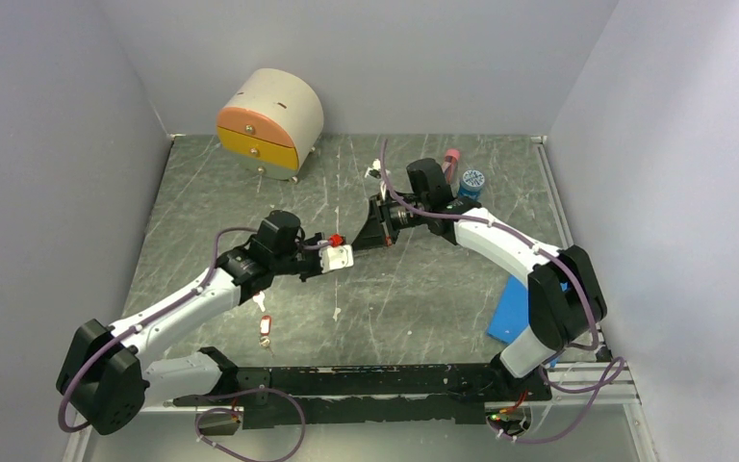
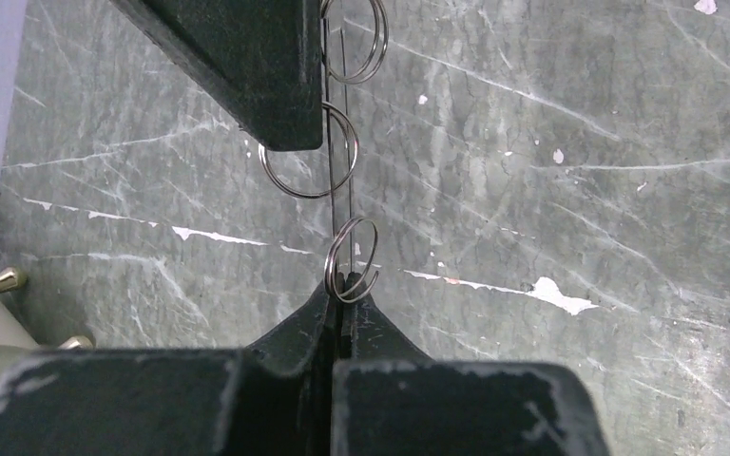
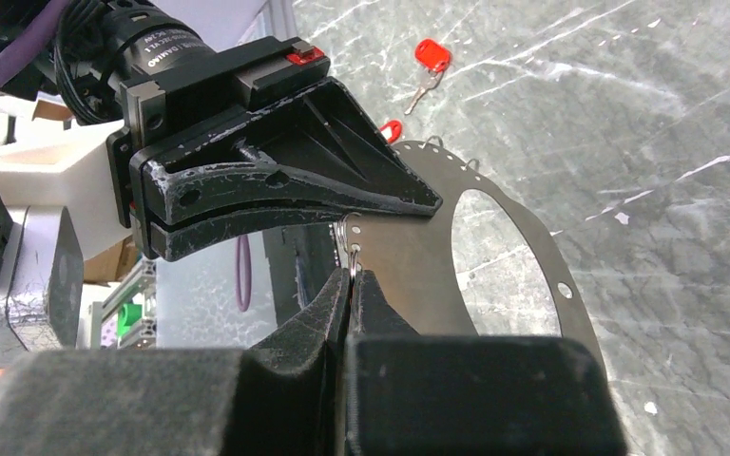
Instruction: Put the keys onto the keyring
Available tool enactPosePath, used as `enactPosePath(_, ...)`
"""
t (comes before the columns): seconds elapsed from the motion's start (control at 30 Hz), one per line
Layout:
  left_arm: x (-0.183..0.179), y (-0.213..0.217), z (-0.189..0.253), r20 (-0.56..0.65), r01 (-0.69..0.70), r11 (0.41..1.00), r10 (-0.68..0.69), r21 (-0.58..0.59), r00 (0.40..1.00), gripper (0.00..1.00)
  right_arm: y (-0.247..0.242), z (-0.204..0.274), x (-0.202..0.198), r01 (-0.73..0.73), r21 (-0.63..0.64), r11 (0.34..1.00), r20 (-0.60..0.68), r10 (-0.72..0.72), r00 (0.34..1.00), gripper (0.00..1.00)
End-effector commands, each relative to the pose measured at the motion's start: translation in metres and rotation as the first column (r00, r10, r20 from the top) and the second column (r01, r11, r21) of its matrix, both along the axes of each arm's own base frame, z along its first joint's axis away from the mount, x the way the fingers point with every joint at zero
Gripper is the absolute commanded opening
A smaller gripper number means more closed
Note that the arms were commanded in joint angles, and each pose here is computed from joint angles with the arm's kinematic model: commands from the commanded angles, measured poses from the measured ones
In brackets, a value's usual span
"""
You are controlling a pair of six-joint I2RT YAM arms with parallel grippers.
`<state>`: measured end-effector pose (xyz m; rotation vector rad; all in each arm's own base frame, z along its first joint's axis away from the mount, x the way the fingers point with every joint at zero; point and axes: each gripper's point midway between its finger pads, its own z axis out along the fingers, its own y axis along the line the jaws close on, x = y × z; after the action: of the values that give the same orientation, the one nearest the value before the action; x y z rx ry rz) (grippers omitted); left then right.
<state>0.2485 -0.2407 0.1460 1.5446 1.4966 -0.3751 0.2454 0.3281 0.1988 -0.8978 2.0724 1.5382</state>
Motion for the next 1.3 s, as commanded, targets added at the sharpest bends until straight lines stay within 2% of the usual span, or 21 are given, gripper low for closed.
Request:
enactPosePath(0.0, -0.008, -0.007, 0.013, -0.019, 0.033, 0.999, -0.033, -0.027, 0.999, 0.03, 0.002, 0.042, 0.023, 0.078, 0.074, 0.994, 0.172, -0.090, 0.981, 0.00)
enactPosePath(0.07, -0.007, -0.007, 0.019, -0.008, 0.019, 0.999, -0.019, -0.040, 1.000, 0.03, 0.000, 0.045, 0.028, 0.117, 0.073, 0.990, 0.191, -0.129, 0.973, 0.02)
enactPosePath(0.13, -0.005, -0.006, 0.025, -0.011, -0.001, 0.998, 0.000, -0.055, 1.000, 0.02, -0.002, 0.050, 0.034, 0.159, 0.079, 0.984, 0.220, -0.172, 0.960, 0.18)
enactPosePath(0.2, -0.005, -0.007, 0.029, -0.023, -0.013, 0.998, 0.012, -0.063, 1.000, 0.03, -0.003, 0.055, 0.038, 0.179, 0.084, 0.980, 0.242, -0.194, 0.951, 0.26)
enactPosePath(0.3, -0.006, -0.008, 0.030, -0.056, -0.023, 0.998, 0.020, -0.057, 0.998, 0.03, -0.008, 0.061, 0.049, 0.256, 0.081, 0.963, 0.277, -0.268, 0.923, 0.52)
enactPosePath(0.43, -0.002, -0.006, 0.029, -0.099, -0.072, 0.996, 0.068, -0.047, 0.993, 0.03, -0.021, 0.079, 0.060, 0.365, 0.138, 0.921, 0.351, -0.390, 0.852, 0.69)
enactPosePath(0.5, -0.002, -0.007, 0.030, -0.113, -0.088, 0.994, 0.081, -0.057, 0.990, 0.03, -0.030, 0.084, 0.067, 0.441, 0.158, 0.884, 0.351, -0.468, 0.811, 0.75)
enactPosePath(0.6, 0.002, -0.008, 0.033, -0.126, -0.129, 0.988, 0.118, -0.085, 0.985, 0.03, -0.038, 0.083, 0.069, 0.496, 0.151, 0.855, 0.284, -0.518, 0.807, 0.76)
enactPosePath(0.77, 0.011, -0.004, 0.035, -0.129, -0.210, 0.972, 0.196, -0.104, 0.972, 0.03, -0.040, 0.068, 0.071, 0.511, 0.101, 0.854, 0.082, -0.519, 0.851, 0.76)
enactPosePath(0.83, 0.018, 0.001, 0.035, -0.132, -0.274, 0.957, 0.260, -0.099, 0.956, 0.03, -0.040, 0.065, 0.070, 0.509, 0.088, 0.856, 0.043, -0.514, 0.857, 0.76)
enactPosePath(0.97, 0.033, 0.010, 0.032, -0.179, -0.424, 0.901, 0.404, -0.092, 0.897, 0.03, -0.041, 0.067, 0.066, 0.517, 0.075, 0.852, 0.018, -0.520, 0.854, 0.74)
enactPosePath(1.07, 0.043, 0.012, 0.029, -0.235, -0.529, 0.841, 0.494, -0.114, 0.837, 0.03, -0.041, 0.069, 0.066, 0.538, 0.073, 0.840, -0.022, -0.538, 0.843, 0.68)
enactPosePath(1.27, 0.053, 0.010, 0.029, -0.316, -0.636, 0.753, 0.570, -0.170, 0.759, 0.03, -0.026, 0.052, 0.057, 0.535, 0.007, 0.845, -0.144, -0.528, 0.837, 0.56)
